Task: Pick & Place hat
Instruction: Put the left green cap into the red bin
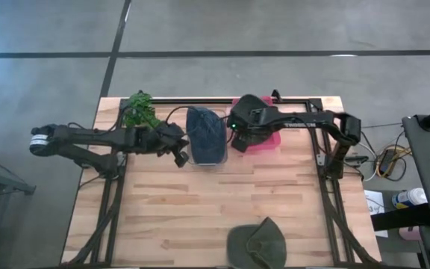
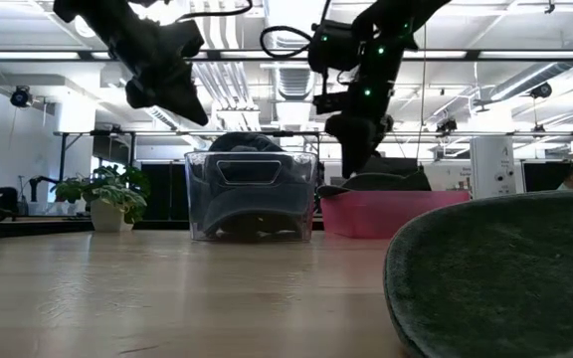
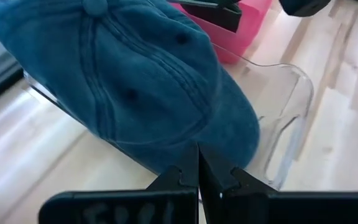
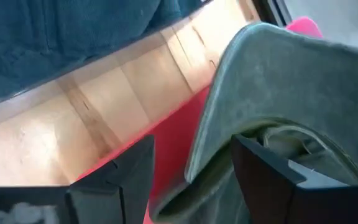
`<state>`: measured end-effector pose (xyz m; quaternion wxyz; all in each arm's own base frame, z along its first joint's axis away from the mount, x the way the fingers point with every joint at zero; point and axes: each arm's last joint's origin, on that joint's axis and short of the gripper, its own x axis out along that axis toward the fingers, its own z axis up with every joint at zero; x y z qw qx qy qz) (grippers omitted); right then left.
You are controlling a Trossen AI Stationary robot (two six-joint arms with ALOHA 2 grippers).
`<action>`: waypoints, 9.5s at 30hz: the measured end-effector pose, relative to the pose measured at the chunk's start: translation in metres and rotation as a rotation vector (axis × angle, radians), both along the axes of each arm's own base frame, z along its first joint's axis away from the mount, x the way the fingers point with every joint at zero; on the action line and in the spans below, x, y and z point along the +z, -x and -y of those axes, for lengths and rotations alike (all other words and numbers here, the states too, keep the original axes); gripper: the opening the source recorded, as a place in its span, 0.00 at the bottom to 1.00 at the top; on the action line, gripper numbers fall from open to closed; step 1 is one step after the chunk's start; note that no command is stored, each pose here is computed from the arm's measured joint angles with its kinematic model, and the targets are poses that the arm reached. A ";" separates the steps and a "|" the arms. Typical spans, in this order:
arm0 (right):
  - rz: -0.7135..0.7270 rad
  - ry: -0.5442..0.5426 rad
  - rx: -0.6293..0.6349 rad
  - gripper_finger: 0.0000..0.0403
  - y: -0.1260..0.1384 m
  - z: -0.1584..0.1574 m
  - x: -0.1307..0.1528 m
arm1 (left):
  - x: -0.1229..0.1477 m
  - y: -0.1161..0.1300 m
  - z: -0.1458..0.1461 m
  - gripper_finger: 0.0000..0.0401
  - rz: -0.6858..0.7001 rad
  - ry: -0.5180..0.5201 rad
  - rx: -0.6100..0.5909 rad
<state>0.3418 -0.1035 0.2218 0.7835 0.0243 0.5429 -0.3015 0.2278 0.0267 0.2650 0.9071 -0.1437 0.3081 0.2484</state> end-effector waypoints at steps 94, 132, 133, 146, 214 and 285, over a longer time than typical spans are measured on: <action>0.534 -1.604 0.258 0.03 0.095 -0.069 0.064 | 0.034 -0.105 0.086 0.25 0.384 0.181 -0.507; 0.558 -1.600 0.320 0.03 0.095 -0.069 0.077 | 0.033 -0.113 0.089 0.26 0.425 0.159 -0.682; 0.560 -1.598 0.321 0.03 0.095 -0.069 0.077 | 0.033 -0.115 0.090 0.26 0.439 0.167 -0.700; 0.602 -1.527 0.201 0.10 0.093 -0.067 0.075 | 0.027 -0.124 0.093 0.02 0.450 0.235 -0.787; 1.760 -0.168 -0.170 0.40 0.130 -0.076 0.154 | 0.130 -0.144 -0.080 0.02 1.627 0.283 -0.255; 1.002 -0.743 -0.385 0.03 0.128 0.072 0.027 | 0.040 -0.011 -0.027 0.42 0.793 0.232 -0.146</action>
